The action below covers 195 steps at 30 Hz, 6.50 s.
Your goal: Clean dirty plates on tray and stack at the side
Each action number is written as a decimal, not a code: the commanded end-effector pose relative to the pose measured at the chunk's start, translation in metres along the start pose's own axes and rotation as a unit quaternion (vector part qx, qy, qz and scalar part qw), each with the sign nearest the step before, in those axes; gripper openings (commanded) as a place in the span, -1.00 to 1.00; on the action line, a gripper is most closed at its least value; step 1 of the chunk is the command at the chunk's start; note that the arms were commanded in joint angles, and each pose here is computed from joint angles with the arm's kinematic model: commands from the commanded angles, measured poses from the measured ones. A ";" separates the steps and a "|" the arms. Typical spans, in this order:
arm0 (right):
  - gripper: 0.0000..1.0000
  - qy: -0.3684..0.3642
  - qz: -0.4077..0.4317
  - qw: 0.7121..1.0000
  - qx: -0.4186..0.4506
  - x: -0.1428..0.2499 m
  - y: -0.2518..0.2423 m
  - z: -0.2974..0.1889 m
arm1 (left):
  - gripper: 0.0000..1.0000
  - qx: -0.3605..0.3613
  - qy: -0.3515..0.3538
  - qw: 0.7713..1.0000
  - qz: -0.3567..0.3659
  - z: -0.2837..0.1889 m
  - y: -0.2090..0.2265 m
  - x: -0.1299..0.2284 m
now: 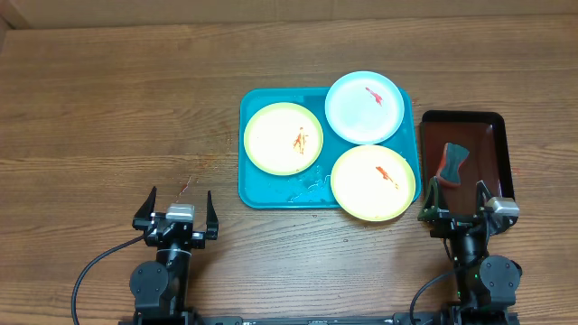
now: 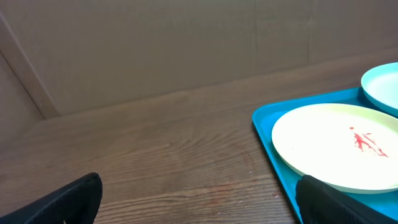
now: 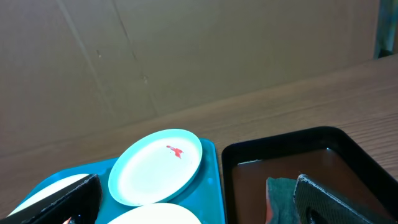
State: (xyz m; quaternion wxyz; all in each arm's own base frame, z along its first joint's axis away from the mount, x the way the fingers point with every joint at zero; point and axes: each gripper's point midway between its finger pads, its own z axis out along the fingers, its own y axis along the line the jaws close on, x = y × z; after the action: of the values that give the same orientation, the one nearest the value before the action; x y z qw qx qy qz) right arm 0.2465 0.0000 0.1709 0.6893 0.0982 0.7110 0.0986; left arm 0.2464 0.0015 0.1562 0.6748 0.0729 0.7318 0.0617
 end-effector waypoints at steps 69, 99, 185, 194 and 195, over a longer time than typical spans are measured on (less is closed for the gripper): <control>1.00 -0.003 0.000 1.000 -0.003 0.001 0.001 0.000 | 0.99 0.006 -0.006 1.000 0.010 0.000 -0.003 -0.001; 1.00 0.038 0.001 0.999 -0.013 -0.094 0.036 -0.012 | 1.00 0.129 0.093 0.983 -0.090 0.032 -0.014 -0.133; 0.57 0.512 0.163 0.826 0.170 -0.023 -0.072 0.080 | -0.29 -0.042 0.619 0.759 -0.200 0.153 -0.123 0.094; 0.57 0.511 0.162 0.827 0.170 -0.023 -0.072 0.081 | -0.30 -0.018 0.622 0.752 -0.219 0.149 -0.135 0.107; 0.57 0.511 0.162 0.827 0.170 -0.023 -0.073 0.081 | -0.31 -0.016 0.622 0.751 -0.220 0.148 -0.136 0.108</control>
State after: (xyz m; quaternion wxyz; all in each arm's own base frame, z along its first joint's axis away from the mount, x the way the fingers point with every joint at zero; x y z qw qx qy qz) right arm 0.3214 -0.0727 0.1600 0.1545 0.2682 0.9424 0.1269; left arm 0.3905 -0.1082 0.0232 0.0833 -0.1494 0.9847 -0.0323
